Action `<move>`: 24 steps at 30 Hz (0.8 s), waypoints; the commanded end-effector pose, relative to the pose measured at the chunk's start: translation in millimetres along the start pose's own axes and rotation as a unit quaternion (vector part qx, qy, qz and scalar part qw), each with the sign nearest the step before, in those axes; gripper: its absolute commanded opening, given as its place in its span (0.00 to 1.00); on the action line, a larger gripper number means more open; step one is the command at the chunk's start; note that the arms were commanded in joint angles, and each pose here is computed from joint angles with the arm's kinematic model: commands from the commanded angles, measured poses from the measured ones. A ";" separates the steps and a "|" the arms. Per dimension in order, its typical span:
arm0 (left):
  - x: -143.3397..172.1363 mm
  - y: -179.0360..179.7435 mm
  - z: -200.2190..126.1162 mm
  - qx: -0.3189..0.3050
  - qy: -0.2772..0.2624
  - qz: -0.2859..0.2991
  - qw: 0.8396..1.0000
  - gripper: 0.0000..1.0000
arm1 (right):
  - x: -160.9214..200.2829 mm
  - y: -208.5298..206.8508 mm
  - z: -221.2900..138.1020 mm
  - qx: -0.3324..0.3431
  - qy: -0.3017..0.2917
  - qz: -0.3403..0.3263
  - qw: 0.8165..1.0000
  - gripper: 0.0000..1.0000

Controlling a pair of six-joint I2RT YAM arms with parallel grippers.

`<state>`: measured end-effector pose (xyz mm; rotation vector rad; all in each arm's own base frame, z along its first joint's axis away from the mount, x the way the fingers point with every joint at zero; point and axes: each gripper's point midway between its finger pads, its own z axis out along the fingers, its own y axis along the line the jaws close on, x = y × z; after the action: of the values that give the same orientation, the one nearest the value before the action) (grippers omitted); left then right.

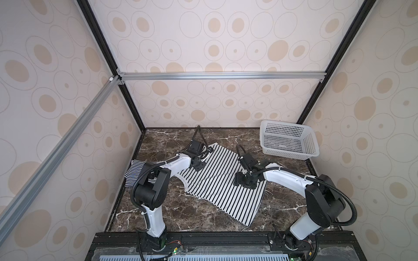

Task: Fold and stack tank tops
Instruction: Rotate the tank top at the center of the table.

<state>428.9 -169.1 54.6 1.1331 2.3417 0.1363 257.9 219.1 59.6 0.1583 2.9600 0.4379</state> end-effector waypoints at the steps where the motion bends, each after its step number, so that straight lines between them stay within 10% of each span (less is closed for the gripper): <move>1: -12.2 20.2 11.6 -0.006 -0.007 -0.032 0.999 0.41 | 8.5 -2.0 6.9 -0.001 -0.013 0.023 1.000 0.70; 24: 40.1 27.8 36.3 -0.010 0.062 -0.065 0.996 0.40 | 41.8 -31.6 30.2 0.038 0.014 0.045 0.998 0.70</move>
<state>465.3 -137.3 27.8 0.9762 2.4304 0.1751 233.9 217.4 26.0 0.2705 2.9656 0.4294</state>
